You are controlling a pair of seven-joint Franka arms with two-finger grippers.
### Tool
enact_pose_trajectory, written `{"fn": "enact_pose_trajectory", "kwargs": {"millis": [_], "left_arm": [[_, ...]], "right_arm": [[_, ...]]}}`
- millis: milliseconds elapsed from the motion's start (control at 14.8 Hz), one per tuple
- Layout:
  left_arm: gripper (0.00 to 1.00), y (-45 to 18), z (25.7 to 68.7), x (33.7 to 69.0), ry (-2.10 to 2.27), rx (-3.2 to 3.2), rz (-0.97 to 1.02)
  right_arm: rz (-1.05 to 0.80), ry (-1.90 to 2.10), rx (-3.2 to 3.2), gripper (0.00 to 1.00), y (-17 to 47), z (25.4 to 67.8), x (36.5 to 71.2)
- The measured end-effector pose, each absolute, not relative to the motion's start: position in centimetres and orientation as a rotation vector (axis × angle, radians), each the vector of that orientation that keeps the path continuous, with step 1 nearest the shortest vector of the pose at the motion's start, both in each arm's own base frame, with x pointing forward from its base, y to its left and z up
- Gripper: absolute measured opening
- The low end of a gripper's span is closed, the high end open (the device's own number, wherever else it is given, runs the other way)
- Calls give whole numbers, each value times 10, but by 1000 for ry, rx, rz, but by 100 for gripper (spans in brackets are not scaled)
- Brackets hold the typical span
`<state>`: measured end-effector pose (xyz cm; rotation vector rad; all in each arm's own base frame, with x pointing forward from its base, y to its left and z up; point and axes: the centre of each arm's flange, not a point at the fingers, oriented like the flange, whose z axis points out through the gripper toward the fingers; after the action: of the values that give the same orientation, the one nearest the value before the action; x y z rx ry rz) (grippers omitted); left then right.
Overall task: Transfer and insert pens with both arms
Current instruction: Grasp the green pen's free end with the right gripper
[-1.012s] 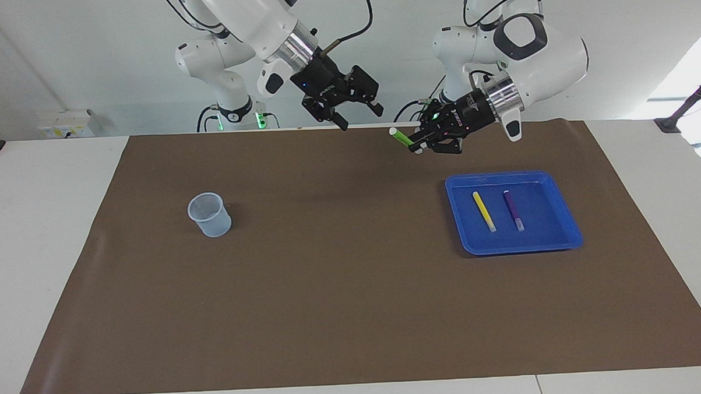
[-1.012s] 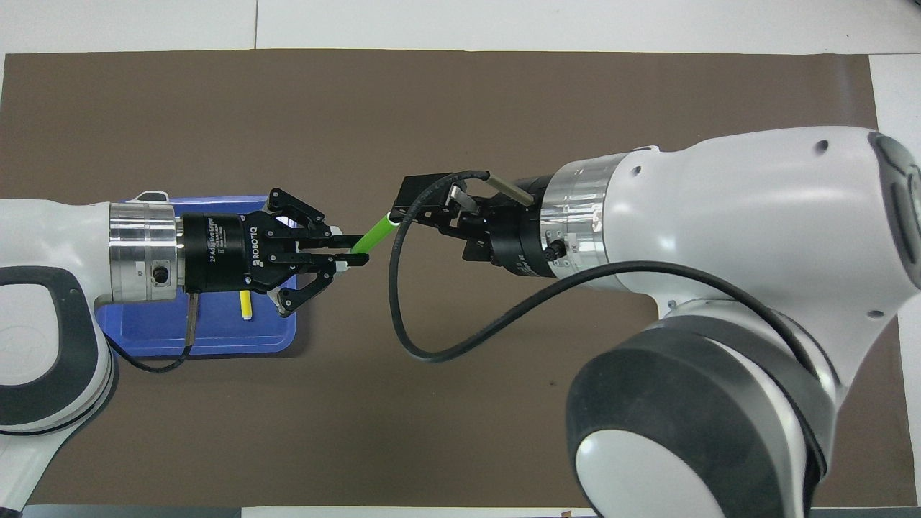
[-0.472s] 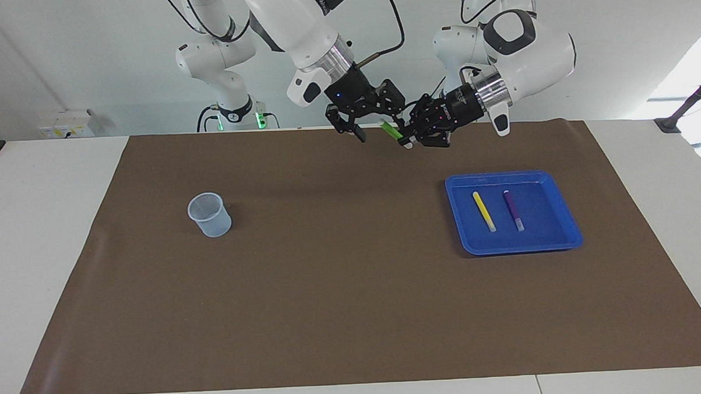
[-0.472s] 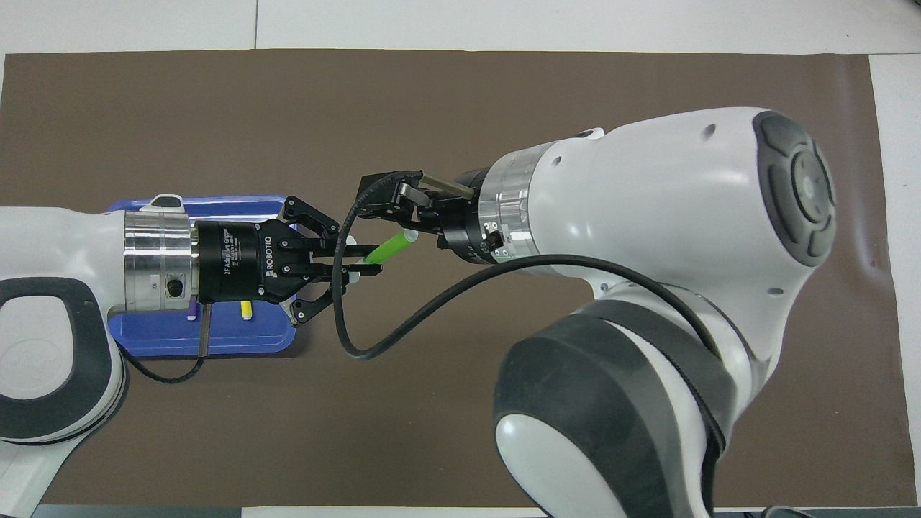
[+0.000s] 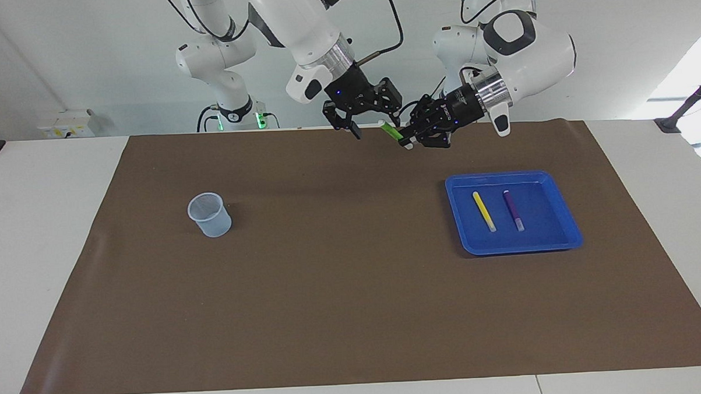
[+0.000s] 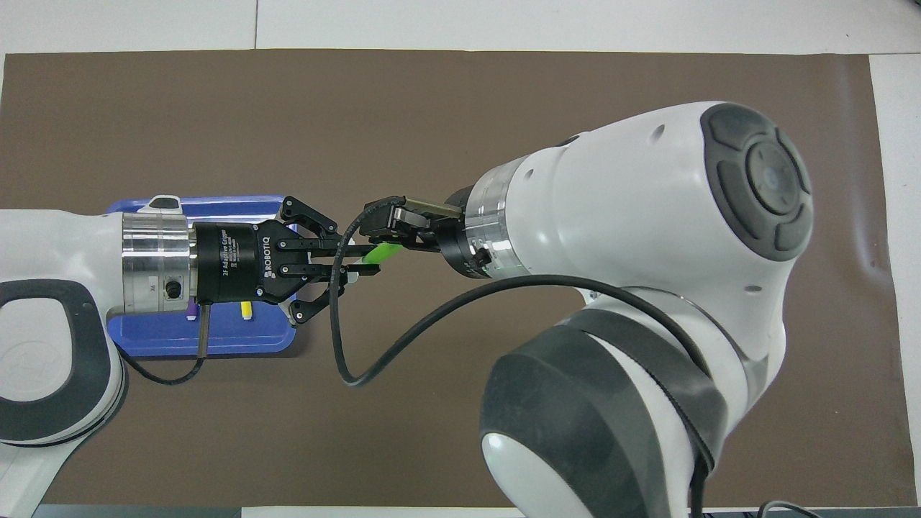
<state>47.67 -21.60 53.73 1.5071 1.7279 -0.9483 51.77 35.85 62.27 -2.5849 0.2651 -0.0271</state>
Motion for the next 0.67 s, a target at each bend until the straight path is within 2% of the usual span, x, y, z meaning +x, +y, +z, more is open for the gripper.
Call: {"fn": "enact_pose_trajectory", "kwargs": {"millis": [67, 135, 202, 337, 405, 472, 675], "left_arm": [[17, -216, 537, 477, 1728, 1507, -948], [17, -216, 538, 477, 1727, 1507, -947], [17, -216, 538, 477, 1727, 1506, -946], [17, -215, 538, 477, 1729, 1502, -942], [17, -215, 538, 477, 1728, 1499, -942], [17, -215, 538, 477, 1727, 1493, -946], [17, -215, 539, 477, 1726, 1489, -946]], "right_arm": [[-29, 264, -2584, 91, 358, 624, 518], [-31, 263, -2583, 85, 359, 625, 518], [-31, 261, -2582, 84, 360, 625, 517], [-31, 253, -2582, 74, 363, 625, 515], [-35, 251, -2580, 74, 364, 626, 514], [-41, 250, -2577, 68, 365, 627, 514], [-50, 246, -2572, 34, 367, 628, 513]]}}
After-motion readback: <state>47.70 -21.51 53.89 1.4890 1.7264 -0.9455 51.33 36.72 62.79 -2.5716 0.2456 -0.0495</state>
